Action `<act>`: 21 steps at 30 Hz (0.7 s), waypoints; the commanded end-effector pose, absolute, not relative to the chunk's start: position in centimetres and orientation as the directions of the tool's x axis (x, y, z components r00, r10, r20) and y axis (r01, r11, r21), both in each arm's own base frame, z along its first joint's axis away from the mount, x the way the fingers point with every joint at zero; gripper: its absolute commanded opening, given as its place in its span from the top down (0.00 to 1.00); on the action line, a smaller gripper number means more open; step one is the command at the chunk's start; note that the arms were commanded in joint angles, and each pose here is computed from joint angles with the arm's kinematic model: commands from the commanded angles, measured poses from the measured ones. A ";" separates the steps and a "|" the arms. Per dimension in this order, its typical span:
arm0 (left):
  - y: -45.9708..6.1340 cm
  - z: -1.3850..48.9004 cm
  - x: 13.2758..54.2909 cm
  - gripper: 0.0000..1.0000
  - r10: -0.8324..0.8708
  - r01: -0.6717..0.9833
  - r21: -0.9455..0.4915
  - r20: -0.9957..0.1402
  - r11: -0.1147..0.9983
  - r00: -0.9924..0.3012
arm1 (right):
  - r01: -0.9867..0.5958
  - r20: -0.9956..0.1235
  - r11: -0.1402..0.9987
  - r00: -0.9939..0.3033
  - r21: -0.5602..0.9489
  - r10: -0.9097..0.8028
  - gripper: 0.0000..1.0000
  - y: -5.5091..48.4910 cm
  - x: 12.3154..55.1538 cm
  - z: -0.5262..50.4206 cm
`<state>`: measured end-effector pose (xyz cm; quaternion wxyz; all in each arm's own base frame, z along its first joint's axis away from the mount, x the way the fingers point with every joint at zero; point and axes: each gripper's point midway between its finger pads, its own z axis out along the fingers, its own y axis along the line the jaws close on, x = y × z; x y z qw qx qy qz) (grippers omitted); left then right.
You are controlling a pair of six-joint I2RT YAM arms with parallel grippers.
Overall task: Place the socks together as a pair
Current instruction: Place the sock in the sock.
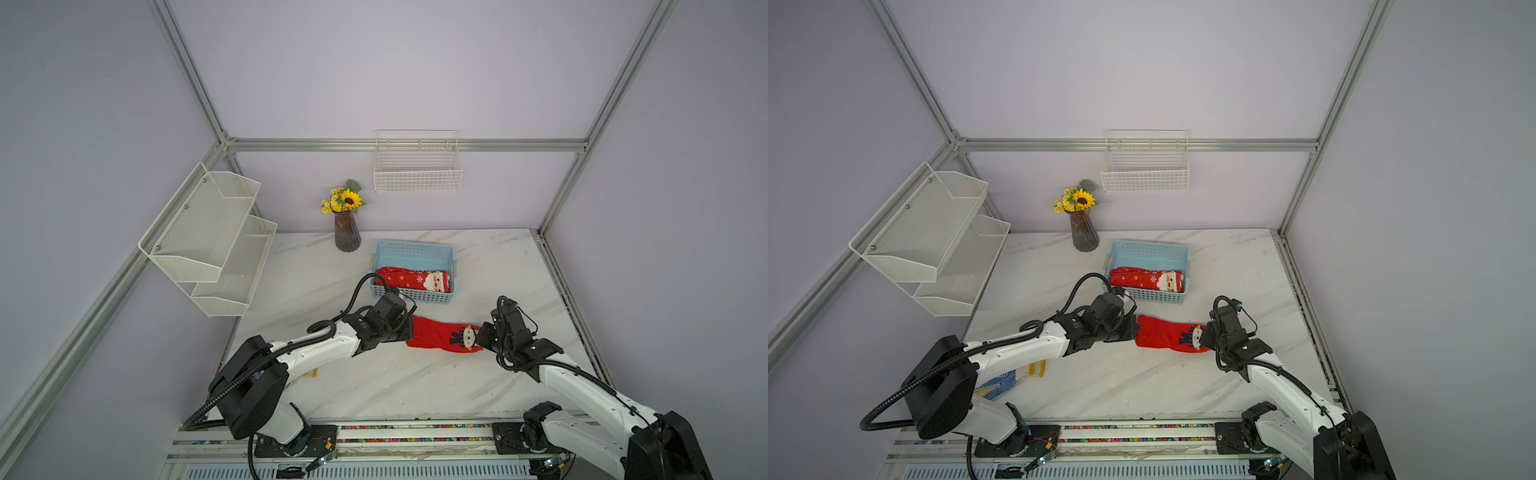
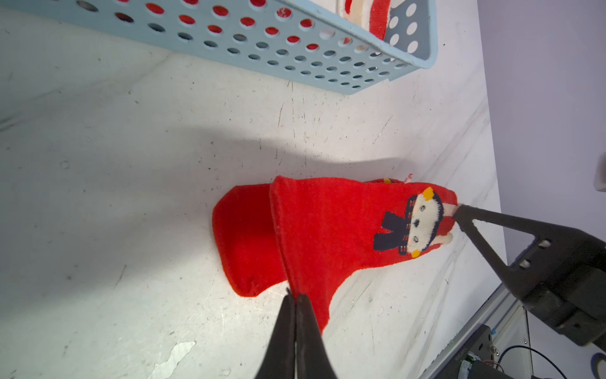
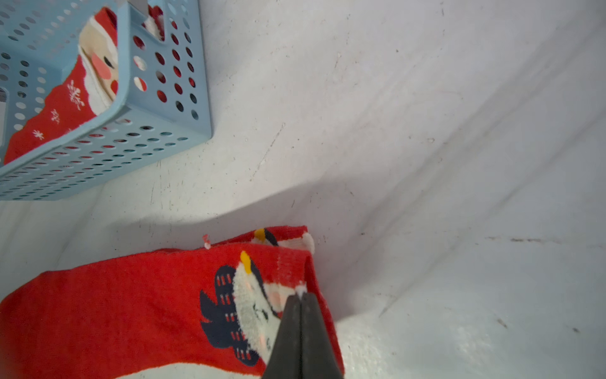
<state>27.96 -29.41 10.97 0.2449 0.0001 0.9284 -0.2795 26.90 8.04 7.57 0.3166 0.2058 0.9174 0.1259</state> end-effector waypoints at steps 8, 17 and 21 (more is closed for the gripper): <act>-27.6 10.7 28.0 1.00 -0.153 0.103 -0.476 -0.470 0.874 -0.869 | 0.279 -0.543 0.884 -0.707 0.375 0.453 1.00 8.4 27.8 8.2; -26.5 9.9 27.4 1.00 -0.167 0.084 -0.466 -0.473 0.881 -0.865 | 0.280 -0.524 0.891 -0.729 0.358 0.440 1.00 8.6 27.8 6.7; -27.2 10.0 27.5 1.00 -0.145 0.109 -0.472 -0.471 0.875 -0.870 | 0.271 -0.510 0.897 -0.748 0.349 0.424 1.00 9.1 28.3 6.1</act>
